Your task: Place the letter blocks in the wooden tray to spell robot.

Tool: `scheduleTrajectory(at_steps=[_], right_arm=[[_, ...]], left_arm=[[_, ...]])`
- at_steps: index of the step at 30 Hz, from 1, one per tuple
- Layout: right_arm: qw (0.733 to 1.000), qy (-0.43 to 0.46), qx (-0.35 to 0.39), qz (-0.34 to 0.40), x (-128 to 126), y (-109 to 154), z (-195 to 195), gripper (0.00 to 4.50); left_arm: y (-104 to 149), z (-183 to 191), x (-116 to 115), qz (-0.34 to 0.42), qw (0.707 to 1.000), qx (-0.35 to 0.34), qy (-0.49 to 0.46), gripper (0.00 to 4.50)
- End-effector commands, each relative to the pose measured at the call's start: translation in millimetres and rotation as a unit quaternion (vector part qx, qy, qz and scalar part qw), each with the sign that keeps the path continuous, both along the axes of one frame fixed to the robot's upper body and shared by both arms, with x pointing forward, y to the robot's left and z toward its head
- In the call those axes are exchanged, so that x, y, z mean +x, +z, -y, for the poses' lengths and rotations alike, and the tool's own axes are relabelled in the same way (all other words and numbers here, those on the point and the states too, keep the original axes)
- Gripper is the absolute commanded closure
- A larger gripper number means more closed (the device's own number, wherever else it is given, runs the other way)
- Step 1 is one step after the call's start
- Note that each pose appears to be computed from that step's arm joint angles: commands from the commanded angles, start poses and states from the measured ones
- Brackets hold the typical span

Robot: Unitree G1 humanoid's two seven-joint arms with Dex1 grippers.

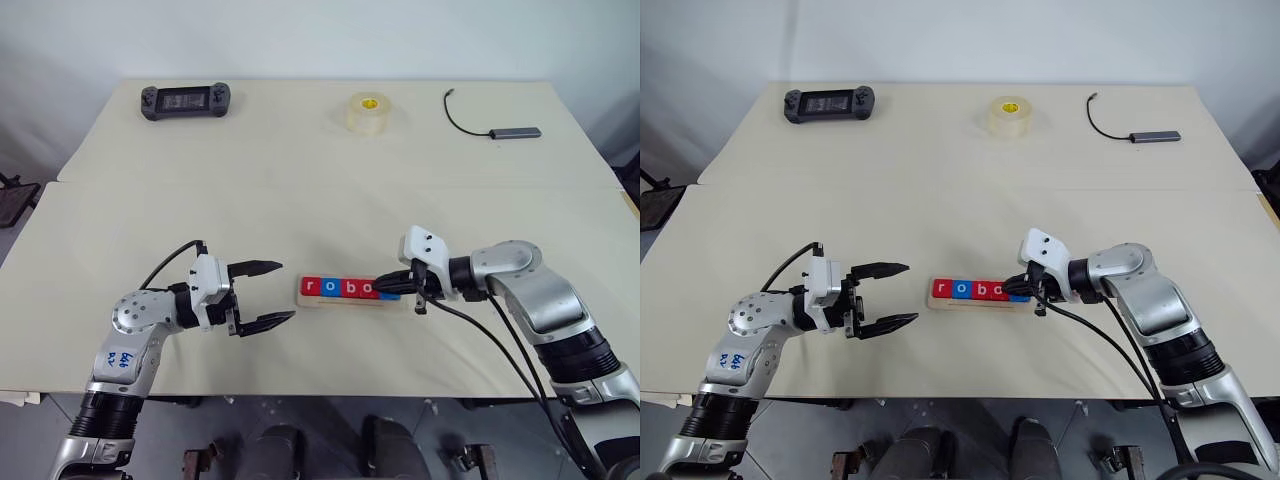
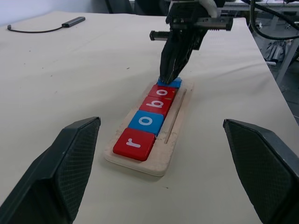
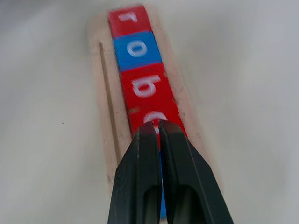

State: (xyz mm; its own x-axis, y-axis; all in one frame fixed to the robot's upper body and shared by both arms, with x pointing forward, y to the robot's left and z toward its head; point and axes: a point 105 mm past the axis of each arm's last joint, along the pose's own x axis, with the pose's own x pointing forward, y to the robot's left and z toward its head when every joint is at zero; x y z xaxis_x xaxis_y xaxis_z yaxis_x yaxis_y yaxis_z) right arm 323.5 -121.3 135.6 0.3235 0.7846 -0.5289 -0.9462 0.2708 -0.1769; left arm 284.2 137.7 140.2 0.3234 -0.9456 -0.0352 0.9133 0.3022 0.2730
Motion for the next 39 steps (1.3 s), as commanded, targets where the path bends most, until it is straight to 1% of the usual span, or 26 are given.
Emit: scheduleTrajectory(at_steps=[1, 5, 9, 11, 15, 17, 19, 22, 24, 27, 31, 32, 33, 39], right_arm=[[1.0, 0.004, -0.002, 0.015, -0.3, 8.6, 2.8, 4.34], [1.0, -0.002, 0.002, 0.011, -0.8, 10.9, 6.9, 4.34], [0.999, 0.019, 0.036, 0.01, -10.2, 23.4, 2.7, 4.34], [0.999, 0.018, 0.045, 0.014, -14.8, 28.4, 9.5, 4.34], [0.998, -0.009, 0.055, 0.042, -15.2, 29.9, 30.7, 4.34], [0.992, 0.01, 0.103, 0.076, -23.3, 39.9, 38.3, 4.34], [0.987, 0.0, 0.137, 0.084, -30.4, 43.4, 53.5, 4.34], [0.986, -0.018, 0.147, 0.082, -38.0, 38.8, 70.0, 3.77], [0.984, -0.043, 0.147, 0.093, -39.6, 33.0, 87.0, 3.09], [0.983, -0.069, 0.13, 0.108, -41.7, 22.2, 108.1, 2.07], [0.982, -0.07, 0.119, 0.132, -41.6, 22.7, 112.9, 0.72], [0.98, -0.072, 0.121, 0.138, -41.4, 24.7, 113.2, 0.32], [0.979, -0.074, 0.125, 0.144, -41.1, 27.2, 113.1, 0.04], [0.973, -0.078, 0.141, 0.166, -39.1, 31.2, 106.7, 0.04]], left_arm=[[5.0, 0.9, -0.5, 0.012, 1.0, -0.003, -0.001, 0.0], [4.9, 1.1, -0.9, 0.012, 1.0, -0.003, 0.0, 0.0], [5.4, 2.3, -1.4, 0.012, 1.0, -0.005, -0.001, 0.0], [5.3, 1.5, -1.4, 0.012, 1.0, -0.004, 0.0, 0.0], [4.2, -2.4, -1.8, 0.012, 1.0, -0.002, 0.005, 0.0], [4.9, -9.0, -3.0, 0.014, 1.0, 0.0, 0.013, 0.0], [3.3, -18.4, -4.4, 0.013, 1.0, 0.009, 0.026, 0.0], [3.7, -27.7, -5.3, 0.014, 0.999, 0.014, 0.04, 0.0], [2.2, -35.0, -2.6, 0.008, 0.998, 0.025, 0.061, 0.0], [0.0, -43.7, 1.1, 0.022, 0.995, 0.043, 0.082, 0.0], [-0.8, -48.5, 7.3, 0.024, 0.993, 0.038, 0.107, 0.0], [-1.8, -49.0, 7.5, 0.025, 0.993, 0.041, 0.106, 0.0], [-2.2, -49.1, 7.6, 0.026, 0.993, 0.042, 0.105, 0.0], [7.1, -49.6, 13.6, 0.036, 0.993, 0.027, 0.112, 0.0]])
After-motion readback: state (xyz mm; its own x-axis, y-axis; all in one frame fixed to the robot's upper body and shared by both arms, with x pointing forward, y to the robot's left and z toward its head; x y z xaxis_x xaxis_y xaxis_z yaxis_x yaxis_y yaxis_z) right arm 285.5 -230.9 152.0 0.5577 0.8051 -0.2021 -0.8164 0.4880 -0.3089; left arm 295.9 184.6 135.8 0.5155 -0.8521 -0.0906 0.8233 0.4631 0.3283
